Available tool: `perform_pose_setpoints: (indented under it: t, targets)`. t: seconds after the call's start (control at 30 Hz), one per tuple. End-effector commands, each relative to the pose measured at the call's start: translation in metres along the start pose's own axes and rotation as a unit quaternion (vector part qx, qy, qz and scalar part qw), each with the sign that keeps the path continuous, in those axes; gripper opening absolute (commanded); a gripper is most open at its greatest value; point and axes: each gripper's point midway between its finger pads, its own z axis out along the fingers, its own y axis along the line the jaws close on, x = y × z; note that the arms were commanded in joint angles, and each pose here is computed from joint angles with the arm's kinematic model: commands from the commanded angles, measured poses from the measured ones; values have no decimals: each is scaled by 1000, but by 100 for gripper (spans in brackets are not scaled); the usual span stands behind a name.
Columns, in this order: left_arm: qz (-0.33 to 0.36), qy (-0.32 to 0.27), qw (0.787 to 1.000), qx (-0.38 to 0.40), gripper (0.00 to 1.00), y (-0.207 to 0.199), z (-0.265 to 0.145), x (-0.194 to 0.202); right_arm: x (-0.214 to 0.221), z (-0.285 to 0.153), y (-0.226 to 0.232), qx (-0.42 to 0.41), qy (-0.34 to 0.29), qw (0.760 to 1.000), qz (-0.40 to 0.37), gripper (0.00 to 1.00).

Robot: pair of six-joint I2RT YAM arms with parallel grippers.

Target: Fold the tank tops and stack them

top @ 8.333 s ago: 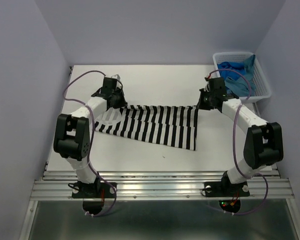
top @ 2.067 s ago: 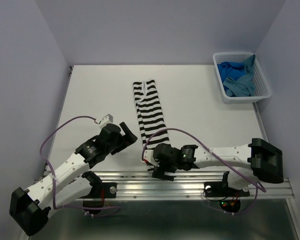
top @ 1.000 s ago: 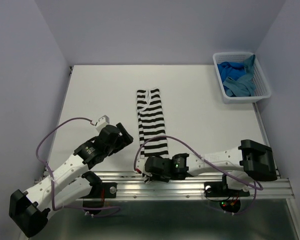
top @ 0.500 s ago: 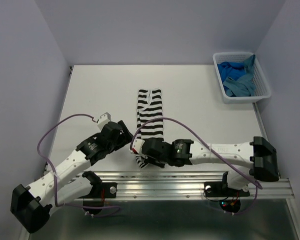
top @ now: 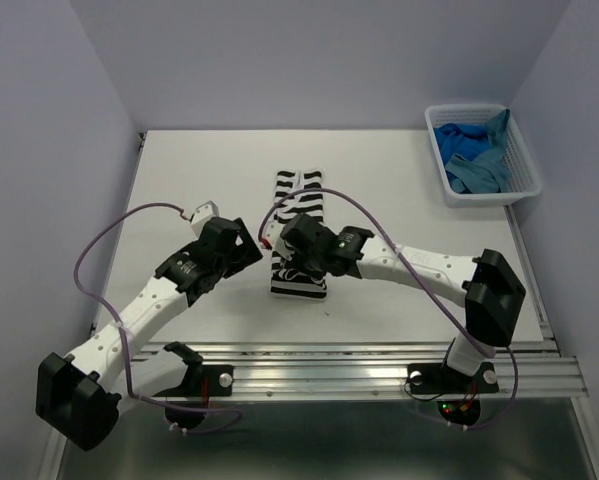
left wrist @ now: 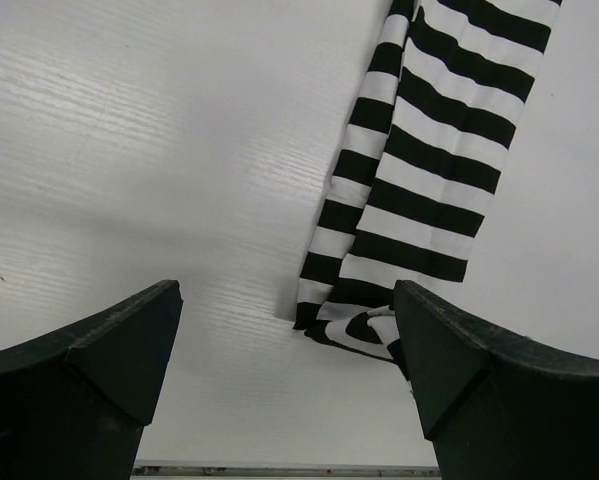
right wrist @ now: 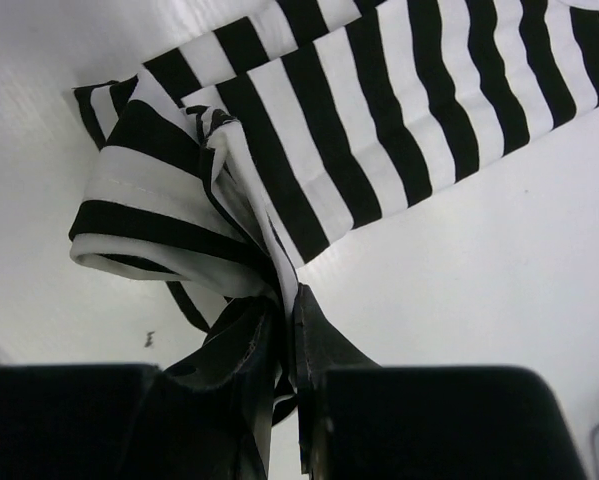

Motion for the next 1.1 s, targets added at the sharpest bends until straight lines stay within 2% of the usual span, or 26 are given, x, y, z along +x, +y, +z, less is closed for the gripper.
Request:
perform_pose_setpoints:
  t: [0.0,0.3,0.37,0.63,0.73,0.77,0.83,0.93,1.0,1.03,1.07]
  targets:
    - [22,-25,999,5,99,-9,-1,-27,-30,1,-34,14,-35,999,-20,11]
    - [34,-25,999,13,99,-10,13,-39,-39,21,-78,28,-28,999,-33,11]
    - [33,-25,999,14,99,-10,16,-43,-48,21,-77,20,-40,998,-43,11]
    - [29,-34,999,19,99,-14,31,-57,-50,18,-82,-8,-23,998,-66,9]
    - [21,-40,997,60,99,-35,42,-74,-29,16,-59,-60,-2,996,-68,9]
    - [22,-54,994,97,99,-54,42,-88,-27,10,-48,-89,-11,994,-66,9]
    - [20,-46,992,115,99,-67,60,-96,-23,7,-39,-105,-17,992,-64,10]
    - [36,-50,982,181,99,-110,71,-123,-14,4,-27,-127,-22,990,-57,10]
    - [58,-4,979,195,99,-130,113,-119,-10,0,-10,-146,-28,987,-65,10]
    - [61,11,977,206,99,-138,121,-117,-8,-1,-5,-156,-32,985,-64,10]
    - [72,19,965,251,99,-162,117,-124,-6,-2,5,-166,-32,983,-68,10]
